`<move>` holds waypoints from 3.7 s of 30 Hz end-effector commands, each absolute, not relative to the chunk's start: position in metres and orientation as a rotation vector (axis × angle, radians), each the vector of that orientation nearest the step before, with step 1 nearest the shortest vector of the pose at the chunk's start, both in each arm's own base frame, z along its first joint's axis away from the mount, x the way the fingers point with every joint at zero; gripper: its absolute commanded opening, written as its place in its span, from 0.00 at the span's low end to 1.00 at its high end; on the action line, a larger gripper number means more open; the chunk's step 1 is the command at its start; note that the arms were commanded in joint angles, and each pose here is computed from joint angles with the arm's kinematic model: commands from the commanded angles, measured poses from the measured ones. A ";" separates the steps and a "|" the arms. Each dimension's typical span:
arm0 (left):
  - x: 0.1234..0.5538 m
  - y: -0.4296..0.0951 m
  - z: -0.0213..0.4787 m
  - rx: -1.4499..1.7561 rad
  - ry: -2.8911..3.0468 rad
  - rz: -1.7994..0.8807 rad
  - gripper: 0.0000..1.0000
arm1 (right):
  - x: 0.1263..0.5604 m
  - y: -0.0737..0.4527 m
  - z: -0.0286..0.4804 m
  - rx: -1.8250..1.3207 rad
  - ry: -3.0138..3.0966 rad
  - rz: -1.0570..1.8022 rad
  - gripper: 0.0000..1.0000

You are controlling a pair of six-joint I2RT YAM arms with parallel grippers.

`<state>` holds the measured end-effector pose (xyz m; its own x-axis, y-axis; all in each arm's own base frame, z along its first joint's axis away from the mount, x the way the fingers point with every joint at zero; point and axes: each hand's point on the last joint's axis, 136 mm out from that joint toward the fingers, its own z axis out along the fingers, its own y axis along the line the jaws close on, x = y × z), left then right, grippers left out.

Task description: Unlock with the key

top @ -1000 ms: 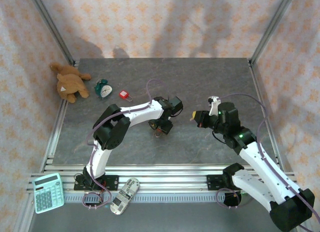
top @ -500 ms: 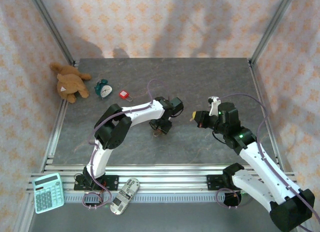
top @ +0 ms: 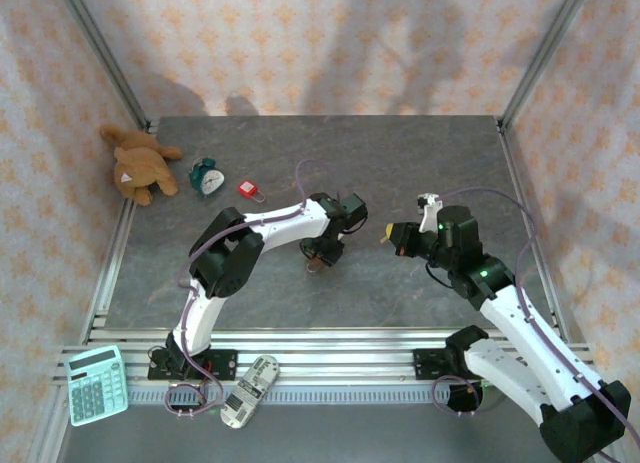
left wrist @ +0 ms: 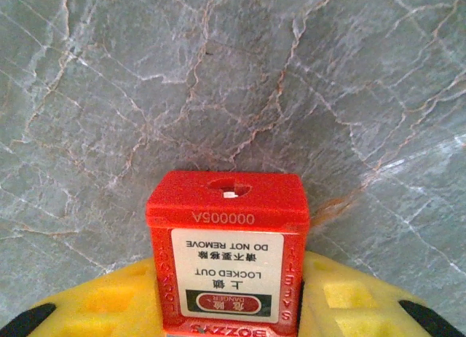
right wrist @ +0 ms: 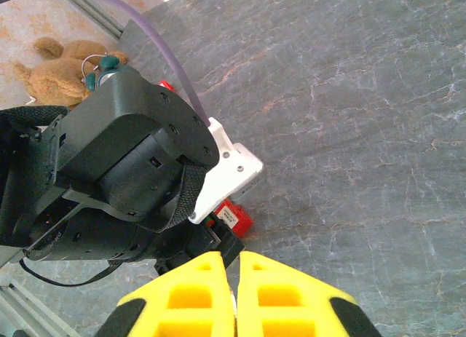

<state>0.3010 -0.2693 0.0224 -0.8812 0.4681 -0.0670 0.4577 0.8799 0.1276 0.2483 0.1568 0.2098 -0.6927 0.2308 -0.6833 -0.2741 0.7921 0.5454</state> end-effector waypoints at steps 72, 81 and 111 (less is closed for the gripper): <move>0.258 -0.344 0.190 0.904 1.745 -0.369 0.34 | 0.254 0.208 0.229 -0.062 2.149 0.931 0.05; 0.258 -0.343 0.189 0.903 1.744 -0.360 0.33 | 0.256 0.207 0.218 -0.041 2.181 0.910 0.05; 0.268 -0.345 0.225 0.779 1.655 -0.367 0.32 | 0.246 0.236 0.200 -0.123 2.220 0.922 0.04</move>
